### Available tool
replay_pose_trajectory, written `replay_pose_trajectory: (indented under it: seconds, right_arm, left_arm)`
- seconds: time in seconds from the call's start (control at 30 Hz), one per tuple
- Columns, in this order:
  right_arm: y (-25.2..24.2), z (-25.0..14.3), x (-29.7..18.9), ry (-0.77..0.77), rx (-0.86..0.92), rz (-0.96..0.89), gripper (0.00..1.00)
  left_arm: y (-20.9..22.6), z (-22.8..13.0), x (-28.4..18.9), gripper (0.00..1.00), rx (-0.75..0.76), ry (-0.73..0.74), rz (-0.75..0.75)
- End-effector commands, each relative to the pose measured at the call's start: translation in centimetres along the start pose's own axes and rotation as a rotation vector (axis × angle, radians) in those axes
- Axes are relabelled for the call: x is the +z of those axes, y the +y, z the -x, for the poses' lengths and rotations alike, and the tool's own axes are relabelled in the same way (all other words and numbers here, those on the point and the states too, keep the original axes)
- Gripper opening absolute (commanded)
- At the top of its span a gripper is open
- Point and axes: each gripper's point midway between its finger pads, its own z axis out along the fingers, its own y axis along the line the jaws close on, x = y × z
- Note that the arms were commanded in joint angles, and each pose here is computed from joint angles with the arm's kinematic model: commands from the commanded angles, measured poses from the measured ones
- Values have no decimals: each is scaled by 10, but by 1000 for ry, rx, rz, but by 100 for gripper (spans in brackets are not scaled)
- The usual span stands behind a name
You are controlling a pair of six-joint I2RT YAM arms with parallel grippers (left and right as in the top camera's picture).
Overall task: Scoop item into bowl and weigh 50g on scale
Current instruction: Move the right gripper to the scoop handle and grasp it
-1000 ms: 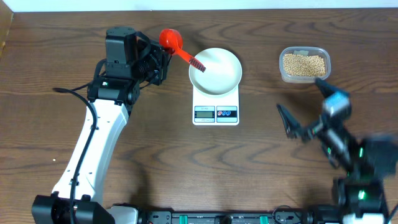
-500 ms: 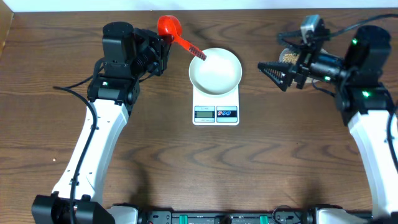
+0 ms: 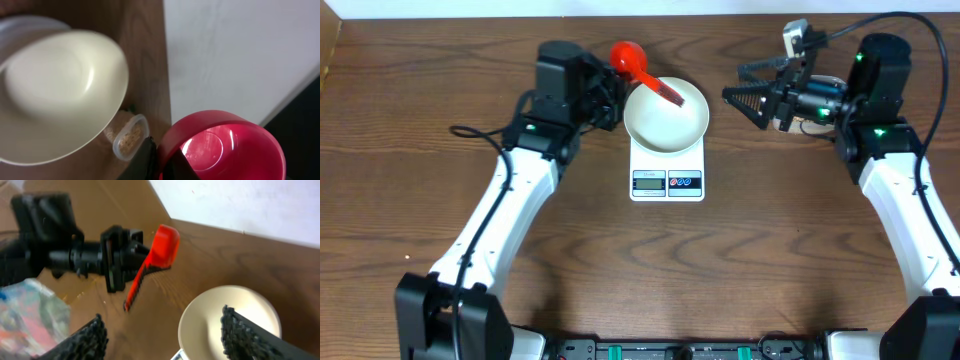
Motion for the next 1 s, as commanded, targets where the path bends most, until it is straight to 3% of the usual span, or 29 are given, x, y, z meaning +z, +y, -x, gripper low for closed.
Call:
replay_pose_trajectory:
  seconds: [0.0,0.1,0.47,0.73,0.97]
  right_arm:
    - [-2,3,14,-5,129,-61,62]
    - [0,-2,27,2,191,-97,51]
    - [6,-31,65,61,256,-237,49]
    - [14,-42,74,92,260,-245,33]
    - [13,-50,74,121,286,-255,25]
  left_arm:
    - [8,-5,13,7,-78,4,30]
    - [15,-9,19,7,-130,12,50]
    - [20,-30,24,7,-155,58,70]
    - [45,-37,22,7,-164,68,173]
    - [51,-42,21,7,-73,100,192]
